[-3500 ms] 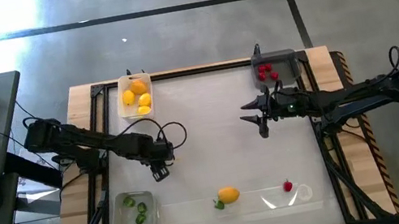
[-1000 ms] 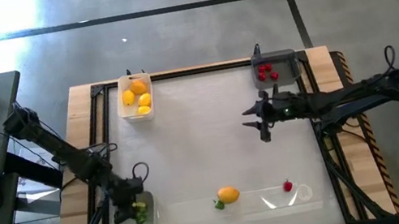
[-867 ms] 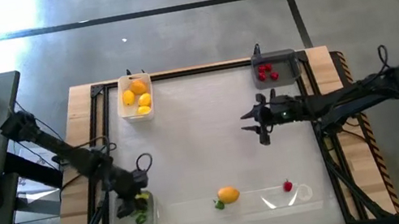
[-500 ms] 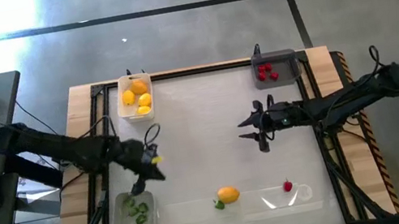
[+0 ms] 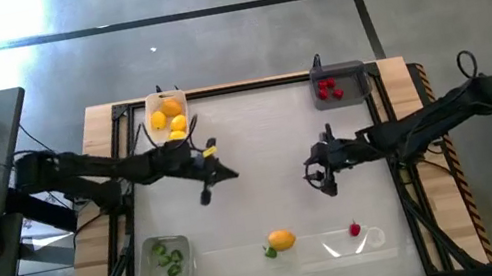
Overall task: Sort produce into baskets
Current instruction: Put the green bell pepper into the gray bin
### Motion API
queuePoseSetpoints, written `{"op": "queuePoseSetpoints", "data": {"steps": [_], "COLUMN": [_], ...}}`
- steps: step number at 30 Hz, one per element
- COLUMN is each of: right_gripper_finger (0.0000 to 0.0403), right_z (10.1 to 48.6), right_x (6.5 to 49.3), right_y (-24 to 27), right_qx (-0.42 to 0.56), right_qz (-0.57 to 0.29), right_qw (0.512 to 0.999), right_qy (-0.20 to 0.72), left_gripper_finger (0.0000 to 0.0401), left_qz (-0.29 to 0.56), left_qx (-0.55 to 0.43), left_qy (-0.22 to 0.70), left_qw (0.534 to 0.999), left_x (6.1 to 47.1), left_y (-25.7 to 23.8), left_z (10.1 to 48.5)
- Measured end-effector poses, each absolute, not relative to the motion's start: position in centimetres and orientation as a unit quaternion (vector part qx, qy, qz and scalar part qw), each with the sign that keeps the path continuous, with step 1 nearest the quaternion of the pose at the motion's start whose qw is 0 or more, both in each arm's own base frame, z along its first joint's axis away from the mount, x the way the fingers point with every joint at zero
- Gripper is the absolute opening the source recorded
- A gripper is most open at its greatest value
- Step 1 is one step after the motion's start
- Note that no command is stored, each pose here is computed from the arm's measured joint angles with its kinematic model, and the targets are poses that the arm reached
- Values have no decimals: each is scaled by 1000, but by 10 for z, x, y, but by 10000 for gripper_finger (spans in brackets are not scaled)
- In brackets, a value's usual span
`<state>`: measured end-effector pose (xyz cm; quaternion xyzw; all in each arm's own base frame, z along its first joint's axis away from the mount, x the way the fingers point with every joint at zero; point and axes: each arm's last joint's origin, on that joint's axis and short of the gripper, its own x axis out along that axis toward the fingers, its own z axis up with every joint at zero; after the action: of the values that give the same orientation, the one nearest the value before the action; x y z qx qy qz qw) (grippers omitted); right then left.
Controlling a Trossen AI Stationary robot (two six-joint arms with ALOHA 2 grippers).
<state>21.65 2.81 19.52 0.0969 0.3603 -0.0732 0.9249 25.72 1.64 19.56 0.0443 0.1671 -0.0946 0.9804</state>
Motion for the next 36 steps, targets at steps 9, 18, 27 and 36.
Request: {"op": "queuePoseSetpoints", "data": {"steps": [9, 18, 27, 36], "right_gripper_finger": [239, 239, 240, 240], "right_z": [188, 177, 177, 179], "right_x": [229, 246, 247, 249], "right_y": [51, 66, 62, 55], "right_qx": [74, 66, 40, 33], "right_qz": [-24, 18, -25, -53], "right_qw": [936, 947, 951, 955], "right_qy": [344, 315, 304, 291], "left_gripper_finger": [0, 0, 0, 19], "left_qz": [-81, -168, -315, -308], "left_qx": [73, 92, 118, 135], "left_qy": [135, 138, 161, 185], "left_qw": [985, 972, 928, 924], "left_x": [282, 287, 280, 288], "left_y": [27, 13, -32, -74], "left_z": [167, 151, 142, 137]}}
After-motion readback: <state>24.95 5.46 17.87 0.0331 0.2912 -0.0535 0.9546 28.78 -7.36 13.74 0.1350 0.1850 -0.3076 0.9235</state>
